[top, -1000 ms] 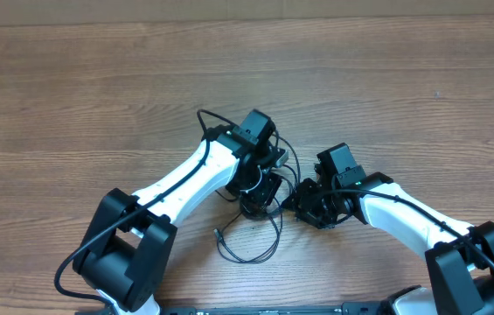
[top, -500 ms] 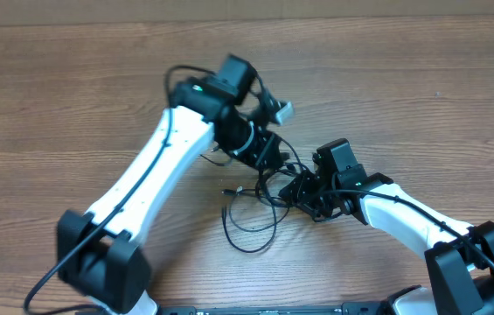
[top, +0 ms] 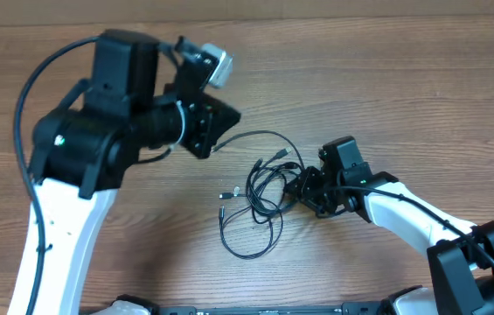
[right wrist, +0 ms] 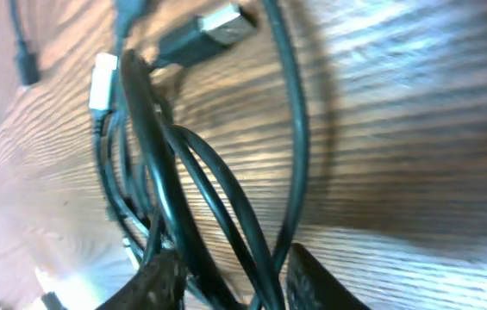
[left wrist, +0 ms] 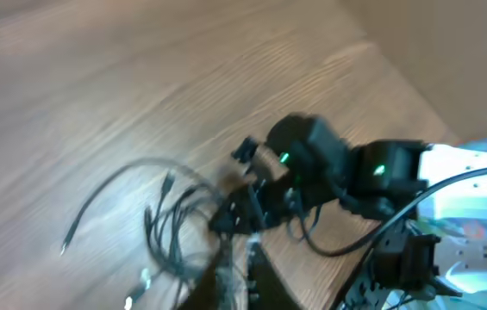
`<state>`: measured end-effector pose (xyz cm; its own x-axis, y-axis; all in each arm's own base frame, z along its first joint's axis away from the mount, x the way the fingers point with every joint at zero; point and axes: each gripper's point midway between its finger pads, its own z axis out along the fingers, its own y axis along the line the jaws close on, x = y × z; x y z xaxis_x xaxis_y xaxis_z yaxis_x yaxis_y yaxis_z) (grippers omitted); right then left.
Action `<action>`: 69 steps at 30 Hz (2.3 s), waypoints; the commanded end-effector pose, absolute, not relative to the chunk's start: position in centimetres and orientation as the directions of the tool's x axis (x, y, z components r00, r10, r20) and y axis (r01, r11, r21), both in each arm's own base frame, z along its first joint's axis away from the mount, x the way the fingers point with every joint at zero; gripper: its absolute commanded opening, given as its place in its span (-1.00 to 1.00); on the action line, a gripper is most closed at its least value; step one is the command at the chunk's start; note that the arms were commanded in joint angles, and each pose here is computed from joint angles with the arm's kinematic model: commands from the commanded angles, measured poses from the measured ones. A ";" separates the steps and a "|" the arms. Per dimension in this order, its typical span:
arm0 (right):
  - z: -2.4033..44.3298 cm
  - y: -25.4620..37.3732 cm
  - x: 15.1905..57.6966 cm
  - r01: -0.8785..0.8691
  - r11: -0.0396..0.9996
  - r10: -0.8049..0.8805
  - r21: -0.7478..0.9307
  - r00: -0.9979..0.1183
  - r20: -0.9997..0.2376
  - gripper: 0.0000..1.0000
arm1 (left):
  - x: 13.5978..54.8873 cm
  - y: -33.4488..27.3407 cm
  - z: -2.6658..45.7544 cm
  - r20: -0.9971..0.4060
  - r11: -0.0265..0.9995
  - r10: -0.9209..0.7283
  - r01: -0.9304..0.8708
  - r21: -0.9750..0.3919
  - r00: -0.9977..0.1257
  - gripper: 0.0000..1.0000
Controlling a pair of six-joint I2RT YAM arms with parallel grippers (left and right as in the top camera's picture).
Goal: Untangle cables
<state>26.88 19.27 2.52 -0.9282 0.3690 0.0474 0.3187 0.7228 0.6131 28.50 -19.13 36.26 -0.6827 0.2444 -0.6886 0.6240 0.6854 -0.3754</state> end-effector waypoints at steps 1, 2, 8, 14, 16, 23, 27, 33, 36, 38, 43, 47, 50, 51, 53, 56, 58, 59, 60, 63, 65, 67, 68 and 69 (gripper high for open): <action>4.2 21.5 25.8 0.165 0.665 0.199 0.728 -0.979 0.040 0.05 | 29.3 -17.8 33.8 -0.607 0.767 0.243 0.533 -0.358 -0.757 -0.51; 5.0 22.2 25.4 0.119 0.635 0.149 0.763 -0.988 0.031 0.17 | 29.1 -17.8 32.9 -0.573 0.771 0.254 0.521 -0.367 -0.779 -0.43; 7.2 24.0 23.9 0.014 0.517 0.003 0.856 -1.000 0.014 0.50 | 29.5 -17.9 28.3 -0.400 0.793 0.293 0.455 -0.406 -0.868 -0.36; 6.6 23.1 23.6 0.032 0.544 0.010 0.839 -0.999 0.031 0.58 | 29.9 -18.0 23.0 -0.180 0.825 0.311 0.359 -0.437 -0.933 -0.28; 5.4 21.7 24.0 0.083 0.600 0.064 0.795 -0.996 0.055 0.60 | 29.8 -18.0 21.6 -0.115 0.834 0.315 0.332 -0.441 -0.942 -0.28; 5.1 18.3 24.8 0.187 0.589 0.157 0.786 -0.981 0.116 0.09 | 29.3 -19.7 16.6 0.051 0.843 0.363 0.305 -0.443 -0.930 -0.31; 4.8 17.3 24.9 0.231 0.593 0.192 0.772 -0.971 0.143 0.02 | 28.8 -20.7 14.1 0.106 0.853 0.363 0.284 -0.438 -0.926 -0.28; 3.5 16.3 24.3 0.272 0.655 0.225 0.705 -0.961 0.162 0.01 | 28.5 -19.1 7.9 0.204 0.954 0.236 0.186 -0.236 -0.950 -0.23; 3.0 15.8 24.4 0.278 0.679 0.240 0.680 -0.959 0.153 -0.05 | 28.6 -19.3 5.5 0.189 0.955 0.224 0.176 -0.239 -0.956 -0.24; 2.8 15.6 24.4 0.279 0.688 0.245 0.670 -0.958 0.148 -0.07 | 28.7 -19.4 4.2 0.171 0.953 0.217 0.171 -0.250 -0.961 -0.24; 2.7 15.5 24.2 0.288 0.693 0.247 0.661 -0.956 0.157 -0.13 | 28.8 -20.1 1.3 0.128 0.945 0.193 0.149 -0.290 -0.973 -0.30; 2.5 15.4 23.3 0.317 0.697 0.249 0.643 -0.948 0.198 -0.16 | 28.4 -22.4 1.1 0.112 0.891 0.209 0.142 -0.431 -0.971 -0.35; 2.4 15.2 22.4 0.344 0.702 0.250 0.624 -0.939 0.237 -0.20 | 28.7 -23.9 1.7 0.078 0.843 0.239 0.167 -0.511 -0.968 -0.49; 2.4 15.2 22.1 0.353 0.700 0.249 0.620 -0.935 0.251 -0.20 | 28.9 -24.5 2.1 0.058 0.820 0.256 0.185 -0.542 -0.965 -0.53; 2.7 15.6 21.6 0.363 0.683 0.235 0.633 -0.931 0.280 -0.20 | 29.1 -25.4 2.7 0.027 0.776 0.280 0.210 -0.595 -0.960 -0.60; 3.6 16.8 21.2 0.352 0.648 0.192 0.675 -0.934 0.302 -0.20 | 29.3 -26.7 3.6 -0.007 0.718 0.296 0.227 -0.657 -0.955 -0.88; 4.4 18.1 21.0 0.321 0.615 0.142 0.720 -0.943 0.300 -0.19 | 29.3 -27.7 4.6 -0.039 0.651 0.318 0.248 -0.717 -0.947 -0.92; 4.8 18.6 21.0 0.307 0.600 0.124 0.738 -0.948 0.293 -0.19 | 29.2 -28.1 5.1 -0.055 0.621 0.329 0.260 -0.740 -0.943 -0.91; 5.3 19.3 21.1 0.284 0.576 0.097 0.766 -0.955 0.281 -0.19 | 29.2 -28.6 5.8 -0.075 0.575 0.342 0.272 -0.771 -0.937 -0.91; 6.6 20.7 21.5 0.226 0.513 0.041 0.828 -0.970 0.239 -0.19 | 29.5 -29.0 7.1 -0.089 0.511 0.335 0.260 -0.819 -0.938 -0.92; 7.5 21.4 22.0 0.204 0.472 0.026 0.858 -0.976 0.218 -0.19 | 29.6 -28.9 8.0 -0.091 0.473 0.327 0.246 -0.846 -0.941 -0.91; 8.3 21.8 22.5 0.185 0.431 0.015 0.883 -0.980 0.198 -0.20 | 29.7 -28.8 8.8 -0.086 0.433 0.317 0.225 -0.873 -0.944 -0.92; 8.9 22.1 22.8 0.160 0.403 0.000 0.901 -0.985 0.175 -0.19 | 29.8 -28.7 9.2 -0.087 0.408 0.313 0.216 -0.887 -0.946 -0.92; 9.3 22.3 22.9 0.140 0.384 -0.011 0.913 -0.988 0.156 -0.19 | 29.9 -28.5 9.6 -0.091 0.386 0.310 0.213 -0.898 -0.946 -0.92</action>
